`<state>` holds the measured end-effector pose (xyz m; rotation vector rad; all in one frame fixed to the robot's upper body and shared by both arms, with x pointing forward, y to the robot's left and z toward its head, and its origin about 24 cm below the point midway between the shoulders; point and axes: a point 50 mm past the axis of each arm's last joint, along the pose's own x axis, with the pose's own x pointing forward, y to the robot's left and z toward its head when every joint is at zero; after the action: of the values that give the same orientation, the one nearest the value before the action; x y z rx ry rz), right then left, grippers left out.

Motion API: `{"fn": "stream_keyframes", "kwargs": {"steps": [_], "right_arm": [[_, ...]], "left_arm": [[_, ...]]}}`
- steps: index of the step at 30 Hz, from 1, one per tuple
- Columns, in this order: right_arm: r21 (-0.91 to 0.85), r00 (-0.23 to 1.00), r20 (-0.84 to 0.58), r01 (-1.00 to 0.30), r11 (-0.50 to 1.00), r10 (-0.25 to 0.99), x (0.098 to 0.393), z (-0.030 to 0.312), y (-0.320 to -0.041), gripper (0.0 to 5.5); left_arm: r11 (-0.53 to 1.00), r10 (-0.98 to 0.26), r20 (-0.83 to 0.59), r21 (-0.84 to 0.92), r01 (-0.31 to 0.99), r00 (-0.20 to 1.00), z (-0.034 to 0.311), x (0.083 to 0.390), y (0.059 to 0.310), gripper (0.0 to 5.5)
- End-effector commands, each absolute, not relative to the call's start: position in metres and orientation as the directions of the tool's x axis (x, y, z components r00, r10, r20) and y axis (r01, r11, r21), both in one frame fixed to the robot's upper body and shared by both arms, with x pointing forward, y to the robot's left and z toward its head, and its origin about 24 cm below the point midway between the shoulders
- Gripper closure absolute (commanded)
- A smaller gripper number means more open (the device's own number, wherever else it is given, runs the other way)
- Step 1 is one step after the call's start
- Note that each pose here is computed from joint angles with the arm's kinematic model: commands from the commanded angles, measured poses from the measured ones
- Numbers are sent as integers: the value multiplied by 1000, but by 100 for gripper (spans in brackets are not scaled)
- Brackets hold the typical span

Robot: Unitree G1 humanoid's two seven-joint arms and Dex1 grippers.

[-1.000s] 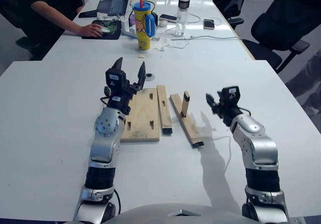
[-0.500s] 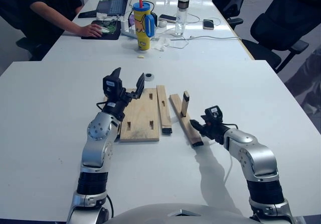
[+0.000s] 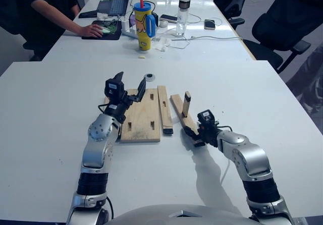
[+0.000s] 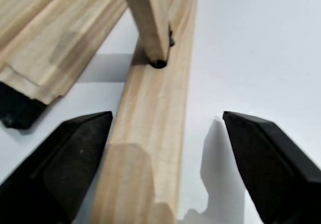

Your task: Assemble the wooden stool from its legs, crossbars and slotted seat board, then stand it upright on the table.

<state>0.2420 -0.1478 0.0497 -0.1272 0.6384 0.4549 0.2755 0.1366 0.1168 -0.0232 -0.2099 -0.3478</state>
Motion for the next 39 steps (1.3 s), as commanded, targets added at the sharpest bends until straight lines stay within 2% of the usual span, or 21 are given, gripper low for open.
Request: {"fn": "stream_keyframes", "kwargs": {"steps": [1,8,11,15,18,21,24,25,28,34,39], "right_arm": [[-7,694,-634,-447,895,341,240,44,-150,216],[-15,711,-609,-452,892,350,243,48,-148,310],[12,778,-486,-448,894,397,251,66,-142,310],[20,853,-345,-411,912,392,260,87,-143,310],[20,865,-318,-402,915,387,260,92,-145,274],[-3,884,-266,-399,917,384,255,100,-151,223],[-17,920,-223,-334,942,322,249,104,-167,218],[-25,939,-199,-291,956,281,250,106,-175,218],[-35,975,-123,-193,981,187,258,117,-187,218],[-62,992,-53,-117,991,113,276,130,-190,218],[-45,995,14,-95,994,96,280,139,-188,218]], "left_arm": [[935,-350,206,21,354,914,119,277,135,114],[935,-350,208,16,354,913,119,277,133,114],[934,-352,206,14,357,913,118,277,132,114],[936,-348,197,28,350,916,117,277,134,114],[949,-315,208,47,313,926,119,272,138,101],[969,-233,258,145,201,938,127,250,149,59],[976,-102,304,216,36,947,134,224,164,12],[973,-62,303,229,-9,951,134,219,168,12],[965,23,239,247,-83,971,125,223,178,12],[986,29,2,164,-29,1000,91,251,171,12],[989,23,-92,148,-9,995,76,263,172,79]]}}
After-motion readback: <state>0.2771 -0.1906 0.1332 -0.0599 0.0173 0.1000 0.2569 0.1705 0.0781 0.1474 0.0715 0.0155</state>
